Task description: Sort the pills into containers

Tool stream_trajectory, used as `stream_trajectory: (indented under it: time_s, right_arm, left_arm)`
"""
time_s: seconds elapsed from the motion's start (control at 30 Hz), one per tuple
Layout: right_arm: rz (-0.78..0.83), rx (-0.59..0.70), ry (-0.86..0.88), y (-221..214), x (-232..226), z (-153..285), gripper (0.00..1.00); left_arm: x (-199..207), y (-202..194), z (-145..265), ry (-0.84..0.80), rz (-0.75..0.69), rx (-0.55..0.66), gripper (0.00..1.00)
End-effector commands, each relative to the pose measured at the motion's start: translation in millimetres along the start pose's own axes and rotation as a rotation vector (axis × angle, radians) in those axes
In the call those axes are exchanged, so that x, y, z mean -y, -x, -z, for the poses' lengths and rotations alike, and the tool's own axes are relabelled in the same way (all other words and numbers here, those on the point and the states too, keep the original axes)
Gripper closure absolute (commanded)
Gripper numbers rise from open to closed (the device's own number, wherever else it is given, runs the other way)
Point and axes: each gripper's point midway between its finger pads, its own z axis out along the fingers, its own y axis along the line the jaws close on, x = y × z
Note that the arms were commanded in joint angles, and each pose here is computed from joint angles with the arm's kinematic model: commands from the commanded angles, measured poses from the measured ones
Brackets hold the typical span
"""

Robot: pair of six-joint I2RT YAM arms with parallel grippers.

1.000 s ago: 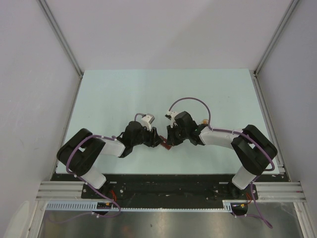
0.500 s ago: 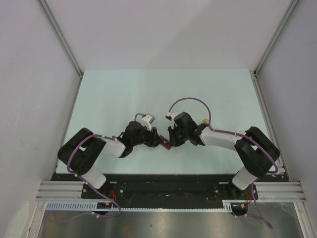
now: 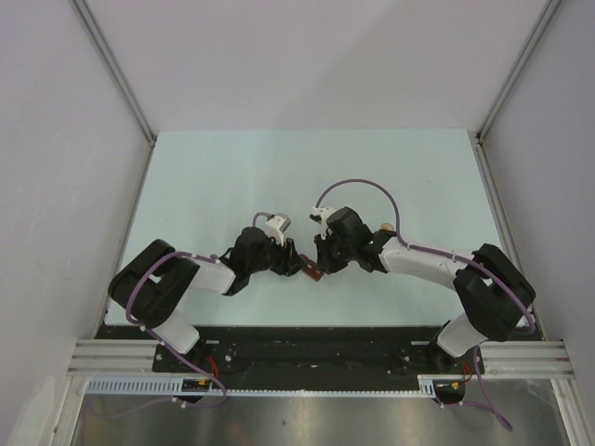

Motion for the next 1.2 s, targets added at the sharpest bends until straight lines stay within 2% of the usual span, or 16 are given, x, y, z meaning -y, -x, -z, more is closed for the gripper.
stream_trajectory:
  time_s: [0.0, 0.13, 0.47, 0.57, 0.77, 0.8, 0.83, 0.9, 1.0, 1.1, 1.17]
  right_arm:
    - [0.030, 0.097, 0.031, 34, -15, 17, 1.00]
    - [0.025, 0.058, 0.039, 25, -14, 8, 1.00]
    - [0.030, -0.138, -0.036, -30, 0, -19, 1.00]
    - [0.032, -0.139, -0.046, -31, 0, -19, 1.00]
    - [0.052, -0.025, -0.029, -1, -10, 0, 0.99]
    - [0.055, -0.002, -0.033, 4, -11, 4, 0.97]
    - [0.061, 0.031, -0.030, 12, -13, 10, 0.89]
    - [0.075, 0.064, -0.040, 20, -13, 16, 0.82]
    - [0.112, 0.099, -0.046, 28, -14, 23, 0.61]
    - [0.171, 0.110, -0.055, 31, -13, 25, 0.50]
    - [0.192, 0.103, -0.071, 29, -9, 23, 0.46]
  left_arm:
    - [-3, -12, 1, -0.003, 0.018, -0.034, 0.52]
    - [-3, -12, 0, -0.003, 0.020, -0.034, 0.52]
    - [-3, -13, 1, 0.001, 0.020, -0.036, 0.52]
    - [-4, -14, 1, 0.002, 0.023, -0.038, 0.52]
    - [-4, -14, 2, 0.001, 0.021, -0.036, 0.52]
    - [-3, -14, 2, -0.001, 0.021, -0.035, 0.52]
    - [-4, -14, 2, 0.001, 0.021, -0.036, 0.52]
    - [-4, -14, 2, 0.001, 0.021, -0.036, 0.52]
    - [-3, -13, 2, -0.002, 0.021, -0.034, 0.52]
    - [-1, -11, 2, -0.008, 0.018, -0.029, 0.52]
    - [0, -11, 2, -0.010, 0.020, -0.029, 0.52]
